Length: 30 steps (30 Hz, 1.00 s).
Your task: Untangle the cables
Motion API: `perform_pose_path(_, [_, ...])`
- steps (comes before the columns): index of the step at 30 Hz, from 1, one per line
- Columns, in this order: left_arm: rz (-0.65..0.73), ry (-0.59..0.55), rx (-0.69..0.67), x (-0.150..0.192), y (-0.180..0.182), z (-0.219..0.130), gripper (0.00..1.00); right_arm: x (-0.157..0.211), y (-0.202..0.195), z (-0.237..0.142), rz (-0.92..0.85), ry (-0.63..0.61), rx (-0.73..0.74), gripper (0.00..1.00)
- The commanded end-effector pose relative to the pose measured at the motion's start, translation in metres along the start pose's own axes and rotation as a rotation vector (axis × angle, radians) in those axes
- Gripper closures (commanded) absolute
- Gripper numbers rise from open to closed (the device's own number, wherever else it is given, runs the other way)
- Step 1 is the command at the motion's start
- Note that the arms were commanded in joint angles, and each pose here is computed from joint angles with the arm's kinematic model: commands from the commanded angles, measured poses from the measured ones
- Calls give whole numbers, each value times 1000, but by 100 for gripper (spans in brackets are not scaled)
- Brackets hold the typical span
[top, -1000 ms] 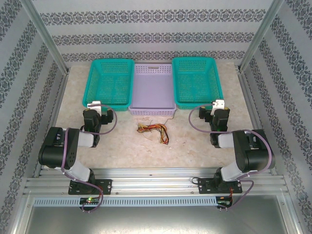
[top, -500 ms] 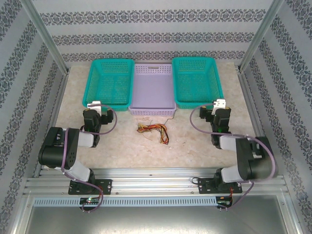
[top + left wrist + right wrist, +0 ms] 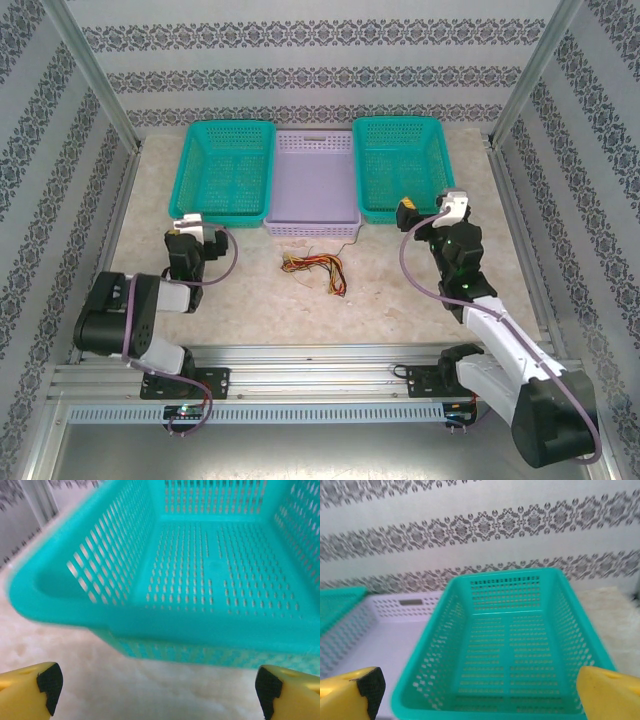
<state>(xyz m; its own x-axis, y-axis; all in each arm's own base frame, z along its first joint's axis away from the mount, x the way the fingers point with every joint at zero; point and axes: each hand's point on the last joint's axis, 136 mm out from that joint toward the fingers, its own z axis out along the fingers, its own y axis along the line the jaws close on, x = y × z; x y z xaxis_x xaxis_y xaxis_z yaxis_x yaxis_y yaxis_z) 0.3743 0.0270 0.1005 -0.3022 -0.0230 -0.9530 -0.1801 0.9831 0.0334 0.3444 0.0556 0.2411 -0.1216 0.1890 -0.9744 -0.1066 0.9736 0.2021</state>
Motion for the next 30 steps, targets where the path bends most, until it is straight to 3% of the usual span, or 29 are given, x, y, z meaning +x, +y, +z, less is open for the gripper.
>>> perform_pose_path(1, [-13,-44,-67,-32,10,-7,0,11,5,-7,292,84,-62,2])
perform_pose_path(3, [-20,-71,-80,-47,10,-13,0,14,5,-7,392,107,-83,2])
perform_pose_path(8, [-277,-185,-81,-89,20,-49,0,26,37,1,288,225,-180,2])
perform_pose_path(13, [-599,-163,-77,-94,28,-74,0,41,57,1,213,277,-210,2])
perform_pose_path(16, [-774,-127,-9,-98,21,-90,0,53,64,-1,176,349,-203,2])
perform_pose_path(21, [-859,-33,250,-105,-20,-98,0,86,87,-6,156,524,-234,2])
perform_pose_path(24, [-778,78,434,-110,-55,-98,2,106,104,-14,110,596,-248,2])
perform_pose_path(26, [-762,201,454,-102,-67,-93,4,120,118,-22,75,643,-266,2])
perform_pose_path(30, [-871,204,377,-81,-55,-95,0,144,140,-35,59,723,-298,2])
